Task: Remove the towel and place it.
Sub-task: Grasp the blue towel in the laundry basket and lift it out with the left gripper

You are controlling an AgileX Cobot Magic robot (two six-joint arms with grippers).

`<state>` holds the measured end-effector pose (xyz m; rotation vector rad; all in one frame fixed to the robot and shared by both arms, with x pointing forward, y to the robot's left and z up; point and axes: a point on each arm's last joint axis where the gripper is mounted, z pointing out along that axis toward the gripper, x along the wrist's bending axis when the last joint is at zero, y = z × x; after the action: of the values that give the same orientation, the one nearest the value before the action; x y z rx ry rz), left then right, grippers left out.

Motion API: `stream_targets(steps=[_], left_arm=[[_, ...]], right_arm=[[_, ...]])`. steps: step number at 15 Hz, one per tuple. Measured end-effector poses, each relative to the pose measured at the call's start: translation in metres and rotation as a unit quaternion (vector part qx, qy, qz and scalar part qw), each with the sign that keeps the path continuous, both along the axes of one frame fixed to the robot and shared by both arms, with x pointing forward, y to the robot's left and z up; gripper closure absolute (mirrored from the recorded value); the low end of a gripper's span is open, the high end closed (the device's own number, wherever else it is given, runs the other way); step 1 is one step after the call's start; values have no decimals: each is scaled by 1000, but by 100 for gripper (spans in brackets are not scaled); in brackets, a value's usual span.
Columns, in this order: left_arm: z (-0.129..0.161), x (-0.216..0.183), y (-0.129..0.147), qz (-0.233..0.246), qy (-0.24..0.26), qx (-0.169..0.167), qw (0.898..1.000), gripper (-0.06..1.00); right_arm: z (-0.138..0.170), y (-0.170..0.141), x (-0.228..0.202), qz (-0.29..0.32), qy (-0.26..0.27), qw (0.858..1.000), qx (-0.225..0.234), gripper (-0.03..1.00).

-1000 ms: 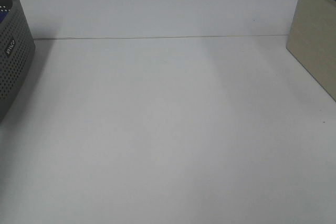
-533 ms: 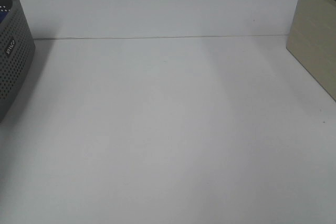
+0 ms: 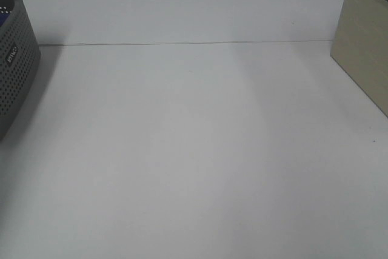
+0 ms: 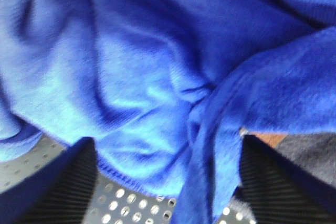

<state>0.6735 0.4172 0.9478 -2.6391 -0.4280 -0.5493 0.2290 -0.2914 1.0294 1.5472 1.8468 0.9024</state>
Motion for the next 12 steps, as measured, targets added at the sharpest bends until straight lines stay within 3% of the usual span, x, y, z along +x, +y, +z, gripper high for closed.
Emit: stream_targets(steps=[2,4,5,6,12], left_arm=[[-3,0,0,1,3,-2,1000,45],[-3,0,0,1,3,-2,1000,79],[-3,0,0,2,5,-2,1000,90],[-3,0,0,4,7,-2,1000,94],[6,-3,0,42,-14,-13,999,94]], right_arm=[[0,0,0,0,0,1000,0,21],[0,0,0,0,0,1000,0,21],[0,0,0,0,0,1000,0,21],[0,0,0,0,0,1000,0,21],[0,0,0,0,0,1000,0,21]])
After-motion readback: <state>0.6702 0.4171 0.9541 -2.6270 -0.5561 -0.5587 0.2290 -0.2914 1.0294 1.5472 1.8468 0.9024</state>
